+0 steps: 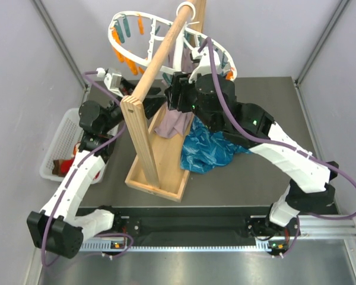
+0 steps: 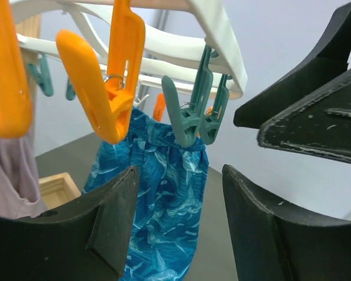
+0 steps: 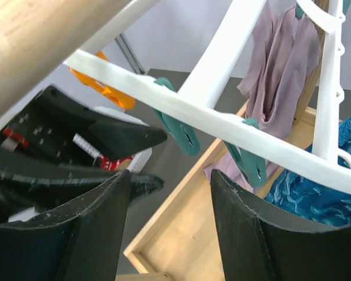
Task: Clip the socks to the hanger
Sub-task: Open the clamp at the hanger.
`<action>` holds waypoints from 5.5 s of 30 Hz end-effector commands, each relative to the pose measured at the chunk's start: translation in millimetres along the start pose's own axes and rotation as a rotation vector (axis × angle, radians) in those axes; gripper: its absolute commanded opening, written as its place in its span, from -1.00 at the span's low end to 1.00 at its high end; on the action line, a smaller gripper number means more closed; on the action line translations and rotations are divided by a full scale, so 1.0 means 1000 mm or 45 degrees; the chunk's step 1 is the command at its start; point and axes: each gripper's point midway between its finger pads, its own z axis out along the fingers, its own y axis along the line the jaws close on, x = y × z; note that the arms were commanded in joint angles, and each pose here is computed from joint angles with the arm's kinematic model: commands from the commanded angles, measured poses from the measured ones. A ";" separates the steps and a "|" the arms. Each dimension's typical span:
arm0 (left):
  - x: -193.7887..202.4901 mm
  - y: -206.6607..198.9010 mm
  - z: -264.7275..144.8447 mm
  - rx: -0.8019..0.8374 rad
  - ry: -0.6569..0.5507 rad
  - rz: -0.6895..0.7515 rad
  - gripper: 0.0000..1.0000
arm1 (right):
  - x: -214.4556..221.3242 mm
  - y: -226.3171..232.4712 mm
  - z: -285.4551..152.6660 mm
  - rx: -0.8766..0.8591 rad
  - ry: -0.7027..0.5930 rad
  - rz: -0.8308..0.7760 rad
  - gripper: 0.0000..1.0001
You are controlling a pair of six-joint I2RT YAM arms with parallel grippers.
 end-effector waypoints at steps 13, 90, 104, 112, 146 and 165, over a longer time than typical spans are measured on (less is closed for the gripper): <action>-0.021 -0.017 0.009 0.479 -0.076 -0.025 0.38 | -0.028 -0.026 -0.061 -0.108 -0.078 -0.008 0.17; -0.020 -0.049 0.042 0.257 -0.111 0.003 -0.97 | -0.037 -0.002 0.015 0.129 -0.196 -0.135 0.00; -0.022 -0.053 0.045 0.287 -0.109 -0.004 -0.97 | -0.050 -0.005 0.027 0.214 -0.333 -0.139 -0.09; -0.021 -0.052 0.046 0.275 -0.091 0.009 -0.92 | -0.053 -0.008 0.026 0.234 -0.364 -0.137 -0.58; 0.005 -0.027 -0.004 -0.008 -0.012 0.011 0.57 | -0.037 -0.015 0.000 -0.056 -0.220 0.079 -1.00; -0.015 -0.070 0.024 0.302 -0.145 -0.099 0.56 | -0.032 -0.029 -0.019 -0.102 -0.231 0.093 -1.00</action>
